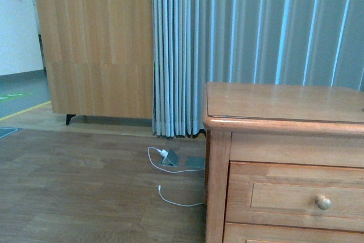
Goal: Place pink marker in drawer with both arms
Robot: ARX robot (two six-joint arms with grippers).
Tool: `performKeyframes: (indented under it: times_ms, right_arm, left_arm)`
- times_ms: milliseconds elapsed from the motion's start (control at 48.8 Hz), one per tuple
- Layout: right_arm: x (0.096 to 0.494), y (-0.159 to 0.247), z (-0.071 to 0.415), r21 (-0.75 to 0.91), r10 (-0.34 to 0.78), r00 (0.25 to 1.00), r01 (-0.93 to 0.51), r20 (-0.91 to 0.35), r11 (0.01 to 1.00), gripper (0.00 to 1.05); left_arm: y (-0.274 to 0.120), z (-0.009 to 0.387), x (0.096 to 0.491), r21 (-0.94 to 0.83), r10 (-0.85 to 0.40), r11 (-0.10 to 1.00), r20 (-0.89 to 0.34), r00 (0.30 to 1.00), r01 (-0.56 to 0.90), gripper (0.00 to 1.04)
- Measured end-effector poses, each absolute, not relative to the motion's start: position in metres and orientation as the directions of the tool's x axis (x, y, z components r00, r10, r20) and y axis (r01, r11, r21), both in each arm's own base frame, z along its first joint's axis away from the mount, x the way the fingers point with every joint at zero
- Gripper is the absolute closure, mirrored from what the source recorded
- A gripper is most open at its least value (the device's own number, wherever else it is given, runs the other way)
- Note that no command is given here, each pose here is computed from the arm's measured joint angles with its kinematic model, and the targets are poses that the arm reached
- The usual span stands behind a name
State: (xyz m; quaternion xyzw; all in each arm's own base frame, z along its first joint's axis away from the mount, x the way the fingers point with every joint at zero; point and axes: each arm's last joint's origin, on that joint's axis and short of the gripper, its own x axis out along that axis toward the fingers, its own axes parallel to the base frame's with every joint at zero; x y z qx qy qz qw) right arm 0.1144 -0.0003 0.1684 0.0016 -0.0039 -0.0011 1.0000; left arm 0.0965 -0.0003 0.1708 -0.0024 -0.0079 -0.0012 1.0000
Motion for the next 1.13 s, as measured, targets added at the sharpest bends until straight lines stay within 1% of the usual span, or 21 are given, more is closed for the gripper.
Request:
performKeyframes:
  times_ms: [328, 369, 451, 697, 758, 1127]
  right_arm:
    - [0.107, 0.000, 0.168, 0.003, -0.002, 1.000, 0.002, 0.008, 1.000, 1.03]
    - [0.102, 0.000, 0.164, 0.003, -0.002, 1.000, 0.002, -0.026, 1.000, 1.03]
    - [0.098, 0.000, 0.166, 0.003, -0.002, 1.000, 0.002, 0.006, 1.000, 1.03]
    - [0.098, 0.000, 0.165, 0.002, -0.002, 1.000, 0.002, 0.004, 1.000, 1.03]
    - [0.098, 0.000, 0.165, 0.001, -0.002, 1.000, 0.002, 0.004, 1.000, 0.94]
    - [0.098, 0.000, 0.165, 0.001, -0.002, 1.000, 0.002, 0.003, 1.000, 0.30]
  left_arm:
    - [0.000, 0.171, 0.096, -0.005, -0.002, 1.000, 0.016, 1.000, 0.002, 0.06]
    - [0.000, 0.171, 0.096, -0.005, -0.002, 1.000, 0.016, 1.000, 0.002, 0.06]
    - [0.000, 0.171, 0.096, -0.004, -0.002, 1.000, 0.016, 1.000, 0.002, 0.06]
    - [0.000, 0.171, 0.096, -0.005, -0.002, 1.000, 0.016, 1.000, 0.002, 0.06]
    - [0.000, 0.171, 0.096, -0.005, -0.002, 1.000, 0.016, 1.000, 0.002, 0.06]
    - [0.000, 0.171, 0.096, -0.005, -0.002, 1.000, 0.016, 1.000, 0.002, 0.06]
